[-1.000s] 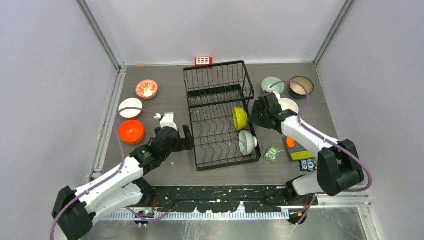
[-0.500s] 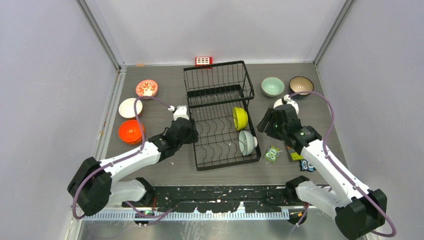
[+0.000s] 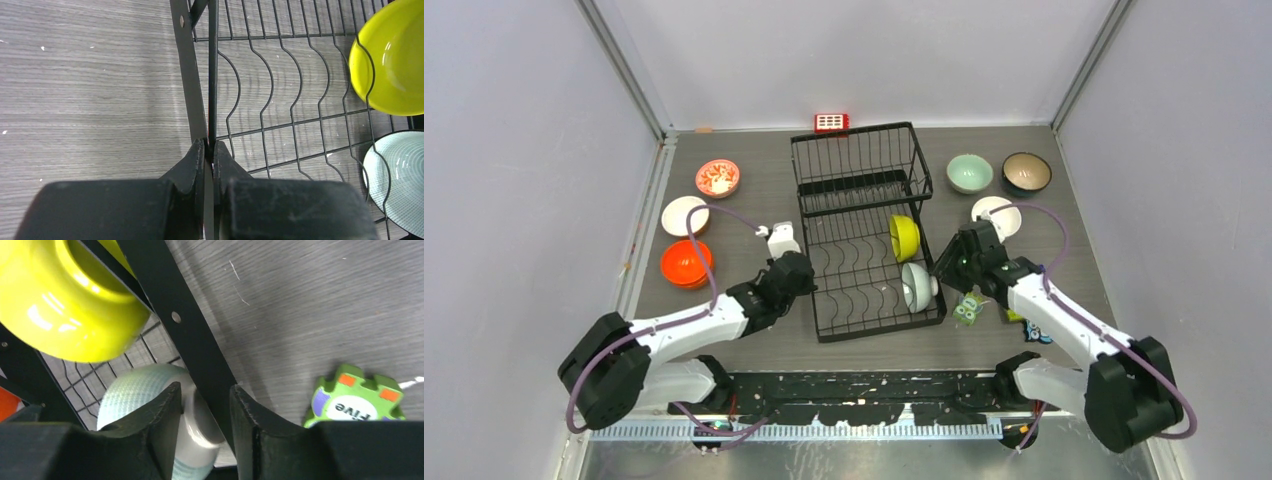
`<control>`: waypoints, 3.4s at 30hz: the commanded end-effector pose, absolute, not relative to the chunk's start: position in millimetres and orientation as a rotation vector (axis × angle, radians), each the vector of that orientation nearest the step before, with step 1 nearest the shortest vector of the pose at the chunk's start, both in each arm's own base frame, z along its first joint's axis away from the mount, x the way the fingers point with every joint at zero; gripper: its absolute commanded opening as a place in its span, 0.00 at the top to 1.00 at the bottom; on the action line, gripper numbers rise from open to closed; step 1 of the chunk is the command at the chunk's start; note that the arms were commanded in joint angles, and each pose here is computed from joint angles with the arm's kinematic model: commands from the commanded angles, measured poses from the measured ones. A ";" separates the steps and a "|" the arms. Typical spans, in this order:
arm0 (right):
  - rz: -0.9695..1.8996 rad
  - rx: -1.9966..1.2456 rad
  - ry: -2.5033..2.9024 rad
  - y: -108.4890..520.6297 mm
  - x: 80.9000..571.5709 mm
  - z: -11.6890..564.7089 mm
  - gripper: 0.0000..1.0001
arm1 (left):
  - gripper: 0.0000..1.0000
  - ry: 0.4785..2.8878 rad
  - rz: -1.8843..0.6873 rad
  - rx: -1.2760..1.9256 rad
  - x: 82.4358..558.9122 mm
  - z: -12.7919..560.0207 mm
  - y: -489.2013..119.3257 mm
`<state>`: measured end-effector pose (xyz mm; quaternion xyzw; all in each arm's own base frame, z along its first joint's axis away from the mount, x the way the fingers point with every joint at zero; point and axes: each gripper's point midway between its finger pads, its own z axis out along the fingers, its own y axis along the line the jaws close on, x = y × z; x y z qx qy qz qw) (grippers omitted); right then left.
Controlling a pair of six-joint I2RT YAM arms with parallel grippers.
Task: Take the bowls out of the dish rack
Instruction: Adjust the dish rack at the center of the board, then pick up the bowl from the dish rack.
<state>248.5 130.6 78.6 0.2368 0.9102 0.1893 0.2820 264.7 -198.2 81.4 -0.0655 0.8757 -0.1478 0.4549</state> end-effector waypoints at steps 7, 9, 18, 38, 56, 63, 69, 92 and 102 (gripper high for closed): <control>0.596 0.477 2.505 171.3 294.6 71.2 0.73 | 1.00 2.088 -0.498 -0.328 236.9 83.3 -210.8; 0.603 0.455 2.516 177.3 304.2 69.9 0.75 | 1.00 2.071 -0.514 -0.353 234.8 84.4 -211.3; 0.575 0.289 2.531 201.6 358.0 78.0 0.78 | 1.00 2.021 -0.575 -0.414 243.7 93.4 -229.6; 0.172 0.261 2.456 166.8 432.0 126.1 0.32 | 0.82 1.994 -0.570 -0.495 268.2 86.7 -259.2; 0.141 0.277 2.232 131.8 386.8 231.6 0.29 | 0.33 2.017 -0.591 -0.361 252.8 124.4 -251.1; 0.269 0.141 2.165 147.1 330.0 242.1 0.32 | 0.23 2.041 -0.792 -0.195 230.4 166.0 -276.3; 0.198 0.205 2.101 123.8 300.4 223.1 0.34 | 0.24 1.930 -1.020 -0.067 215.1 203.6 -332.9; 0.351 0.517 1.841 59.2 220.7 228.5 0.33 | 0.21 1.774 -0.984 -0.281 301.3 167.9 -450.5; 0.390 0.519 1.839 57.4 209.6 216.4 0.33 | 0.31 1.708 -1.000 -0.298 320.4 171.5 -466.9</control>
